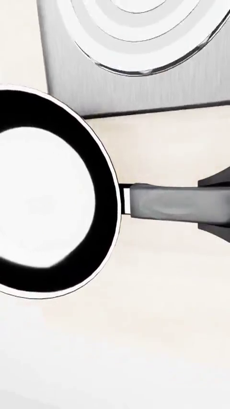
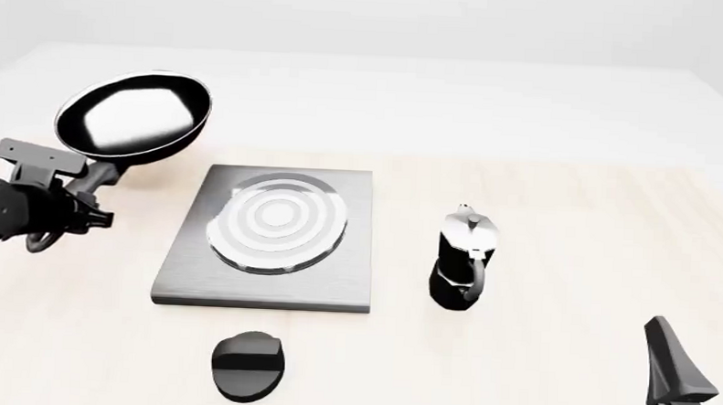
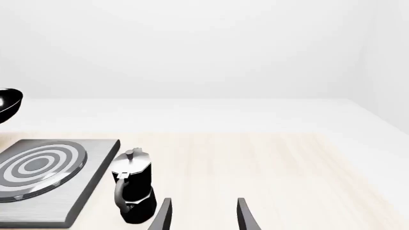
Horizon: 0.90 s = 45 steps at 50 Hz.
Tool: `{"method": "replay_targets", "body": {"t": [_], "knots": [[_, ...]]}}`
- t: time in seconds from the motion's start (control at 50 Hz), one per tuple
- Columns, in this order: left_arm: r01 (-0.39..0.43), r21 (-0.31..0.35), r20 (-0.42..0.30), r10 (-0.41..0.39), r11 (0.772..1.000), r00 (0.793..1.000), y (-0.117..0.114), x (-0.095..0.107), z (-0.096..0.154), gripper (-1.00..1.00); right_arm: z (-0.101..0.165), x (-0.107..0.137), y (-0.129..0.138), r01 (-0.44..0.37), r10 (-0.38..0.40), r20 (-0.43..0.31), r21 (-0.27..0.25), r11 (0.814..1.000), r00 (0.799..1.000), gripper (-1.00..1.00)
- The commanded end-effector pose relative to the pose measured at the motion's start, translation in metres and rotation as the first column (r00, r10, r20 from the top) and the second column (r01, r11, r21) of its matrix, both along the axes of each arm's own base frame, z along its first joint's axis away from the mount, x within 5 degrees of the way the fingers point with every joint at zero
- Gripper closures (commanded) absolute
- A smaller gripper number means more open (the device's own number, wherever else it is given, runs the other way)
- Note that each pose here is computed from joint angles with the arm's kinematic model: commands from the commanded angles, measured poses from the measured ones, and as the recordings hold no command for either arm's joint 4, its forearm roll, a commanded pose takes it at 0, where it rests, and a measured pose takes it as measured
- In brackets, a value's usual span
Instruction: Turn on the stove and put the frying pan on it.
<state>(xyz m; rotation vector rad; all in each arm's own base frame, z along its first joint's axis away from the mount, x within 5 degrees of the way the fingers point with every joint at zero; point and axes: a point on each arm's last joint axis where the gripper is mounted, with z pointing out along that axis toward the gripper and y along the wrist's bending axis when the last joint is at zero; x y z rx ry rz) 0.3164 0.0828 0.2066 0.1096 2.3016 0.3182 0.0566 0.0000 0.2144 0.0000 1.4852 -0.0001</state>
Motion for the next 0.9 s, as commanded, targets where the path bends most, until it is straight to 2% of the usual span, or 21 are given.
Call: {"method": "replay_targets", "body": {"t": [0.02,0.3,0.34,0.48,0.54,0.6,0.7,0.9], "knots": [[0.025,-0.038,0.091,-0.021,0.999,0.996,-0.025,-0.016,0.036,1.0,0.0,0.0,0.0,0.0,0.0,0.0,0.0,1.0,1.0,-1.0],[0.07,-0.057,0.104,-0.063,0.996,0.993,-0.046,-0.035,0.051,1.0,0.0,0.0,0.0,0.0,0.0,0.0,0.0,1.0,1.0,-1.0],[0.099,-0.037,0.098,-0.095,0.994,0.991,-0.051,-0.042,0.051,1.0,0.0,0.0,0.0,0.0,0.0,0.0,0.0,1.0,1.0,-1.0],[0.131,-0.085,0.106,-0.122,0.988,0.987,-0.07,-0.056,0.06,1.0,0.0,0.0,0.0,0.0,0.0,0.0,0.0,1.0,1.0,-1.0],[0.145,-0.066,0.112,-0.138,0.987,0.984,-0.071,-0.062,0.063,1.0,0.0,0.0,0.0,0.0,0.0,0.0,0.0,1.0,1.0,-1.0],[0.162,-0.083,0.11,-0.152,0.983,0.982,-0.078,-0.067,0.066,1.0,0.0,0.0,0.0,0.0,0.0,0.0,0.0,1.0,1.0,-1.0],[0.193,-0.069,0.116,-0.185,0.979,0.976,-0.084,-0.076,0.07,1.0,0.0,0.0,0.0,0.0,0.0,0.0,0.0,1.0,1.0,-1.0],[0.224,-0.072,0.107,-0.216,0.972,0.971,-0.092,-0.085,0.071,1.0,0.0,0.0,0.0,0.0,0.0,0.0,0.0,1.0,1.0,-1.0]]}}
